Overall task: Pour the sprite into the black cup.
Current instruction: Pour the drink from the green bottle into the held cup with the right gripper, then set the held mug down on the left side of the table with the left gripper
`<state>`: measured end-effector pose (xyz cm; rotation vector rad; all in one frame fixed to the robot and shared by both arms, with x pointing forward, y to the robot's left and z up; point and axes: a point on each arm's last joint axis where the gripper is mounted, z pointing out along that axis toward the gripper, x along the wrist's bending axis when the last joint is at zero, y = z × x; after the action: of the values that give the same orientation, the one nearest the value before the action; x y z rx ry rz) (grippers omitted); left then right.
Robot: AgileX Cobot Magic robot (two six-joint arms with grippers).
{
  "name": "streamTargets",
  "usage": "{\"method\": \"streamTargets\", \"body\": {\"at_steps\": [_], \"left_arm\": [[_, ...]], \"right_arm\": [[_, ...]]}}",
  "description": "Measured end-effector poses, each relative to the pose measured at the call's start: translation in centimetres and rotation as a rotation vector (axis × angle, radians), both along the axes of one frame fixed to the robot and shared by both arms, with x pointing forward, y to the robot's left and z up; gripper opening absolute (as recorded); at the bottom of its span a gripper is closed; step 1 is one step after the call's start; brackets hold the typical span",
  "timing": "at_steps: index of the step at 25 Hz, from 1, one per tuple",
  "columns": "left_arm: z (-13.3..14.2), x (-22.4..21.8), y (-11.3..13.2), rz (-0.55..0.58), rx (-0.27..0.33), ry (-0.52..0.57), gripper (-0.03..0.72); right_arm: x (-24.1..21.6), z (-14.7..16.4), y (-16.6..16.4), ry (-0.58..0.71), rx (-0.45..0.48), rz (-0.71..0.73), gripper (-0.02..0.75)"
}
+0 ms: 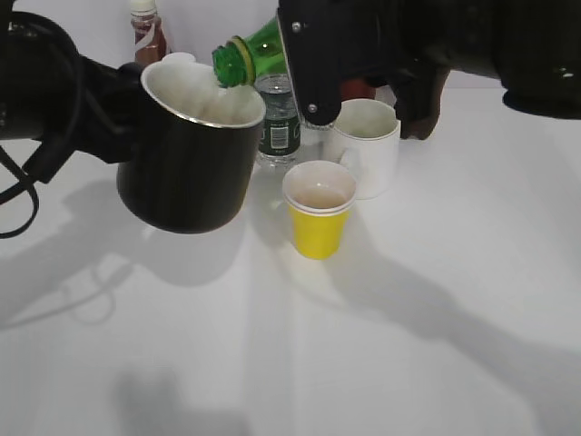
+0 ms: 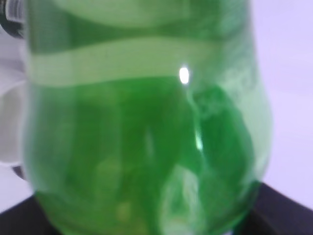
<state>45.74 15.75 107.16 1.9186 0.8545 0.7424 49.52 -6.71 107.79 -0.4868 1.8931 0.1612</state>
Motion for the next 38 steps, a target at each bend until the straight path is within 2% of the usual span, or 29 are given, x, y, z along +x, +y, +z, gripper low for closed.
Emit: {"method": "streamTargets", "body": {"at_steps": [5,9,11,13,16,19,23,26,27,31,35,38], "left_arm": [[0.0,0.0,0.0,0.000,0.001,0.000,0.049],[0.0,0.0,0.0,-0.001,0.004,-0.002,0.049],[0.0,0.0,0.0,-0.002,0.003,-0.004,0.049],[0.0,0.0,-0.1,-0.005,0.002,-0.008,0.049],[-0.2,0.1,-0.1,-0.011,-0.008,-0.019,0.049],[-0.7,0.5,0.6,-0.004,-0.044,-0.059,0.049],[-2.5,1.1,3.1,0.075,-0.146,-0.101,0.049],[-4.4,1.9,5.2,0.167,-0.248,-0.139,0.049],[-5.2,2.3,5.9,0.200,-0.263,-0.143,0.049],[-7.7,4.4,7.6,0.296,-0.308,-0.185,0.049],[-10.6,6.5,8.7,0.372,-0.373,-0.248,0.049],[-13.4,7.5,9.2,0.417,-0.367,-0.253,0.049]], "right_arm": [[-0.1,-0.3,0.0,0.087,0.100,-0.053,0.414],[-0.5,-0.8,0.0,0.201,0.209,-0.106,0.414],[-0.7,-1.0,0.1,0.285,0.295,-0.144,0.414],[-0.8,-1.0,0.0,0.379,0.436,-0.185,0.414],[-0.6,0.0,-0.7,0.508,0.707,-0.258,0.414],[0.6,0.8,-3.6,0.558,0.941,-0.346,0.414],[1.3,0.3,-8.8,0.551,1.210,-0.443,0.414],[1.2,-1.8,-12.1,0.521,1.366,-0.487,0.414],[1.0,-2.8,-12.9,0.513,1.415,-0.496,0.414],[-0.3,-6.5,-14.5,0.510,1.520,-0.517,0.414],[-1.1,-8.2,-14.8,0.524,1.532,-0.521,0.414],[-1.1,-8.2,-14.8,0.520,1.541,-0.514,0.414]]}}
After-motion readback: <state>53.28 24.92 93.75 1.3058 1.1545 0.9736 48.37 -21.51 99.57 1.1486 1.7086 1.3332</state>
